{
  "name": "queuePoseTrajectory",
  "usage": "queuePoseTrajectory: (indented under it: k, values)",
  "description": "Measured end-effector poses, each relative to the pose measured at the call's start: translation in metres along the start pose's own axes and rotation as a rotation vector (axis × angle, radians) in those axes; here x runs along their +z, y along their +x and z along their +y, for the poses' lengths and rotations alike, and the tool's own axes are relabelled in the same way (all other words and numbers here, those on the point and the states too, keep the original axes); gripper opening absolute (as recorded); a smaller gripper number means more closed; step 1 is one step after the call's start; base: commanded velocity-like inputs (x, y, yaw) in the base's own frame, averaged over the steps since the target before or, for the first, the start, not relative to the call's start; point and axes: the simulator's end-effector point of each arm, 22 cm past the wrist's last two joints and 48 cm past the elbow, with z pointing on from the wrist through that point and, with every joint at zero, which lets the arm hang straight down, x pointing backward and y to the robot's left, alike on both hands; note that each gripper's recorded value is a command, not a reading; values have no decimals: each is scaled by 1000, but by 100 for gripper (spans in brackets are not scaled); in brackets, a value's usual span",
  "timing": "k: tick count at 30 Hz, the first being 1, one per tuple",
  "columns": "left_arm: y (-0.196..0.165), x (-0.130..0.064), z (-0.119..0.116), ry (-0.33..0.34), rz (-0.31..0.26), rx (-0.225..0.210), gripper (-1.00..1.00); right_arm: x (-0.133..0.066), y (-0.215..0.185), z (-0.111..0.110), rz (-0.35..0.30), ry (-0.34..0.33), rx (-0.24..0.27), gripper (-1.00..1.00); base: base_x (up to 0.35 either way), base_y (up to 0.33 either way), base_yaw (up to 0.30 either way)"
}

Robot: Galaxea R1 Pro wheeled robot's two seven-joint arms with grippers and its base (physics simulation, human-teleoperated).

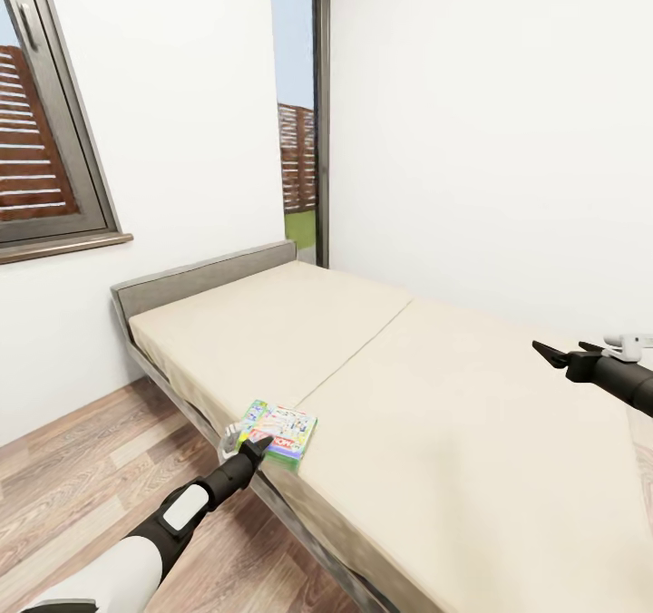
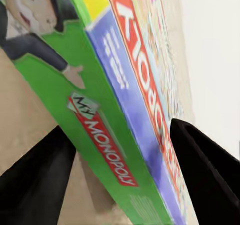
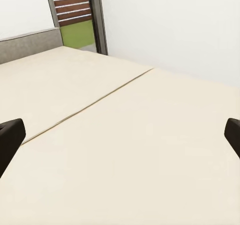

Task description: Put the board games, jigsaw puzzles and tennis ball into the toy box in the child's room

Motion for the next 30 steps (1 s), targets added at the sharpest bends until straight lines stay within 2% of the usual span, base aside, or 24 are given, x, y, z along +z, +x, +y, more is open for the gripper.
queuePoseTrajectory:
  k: [8,30]
  values:
    - [-2,0,-4,13,-7,-17,-100,0,0,0,0,0,0,100,0,0,0]
    - [-5,0,-3,11,-22,11,-100,0,0,0,0,0,0,100,0,0,0]
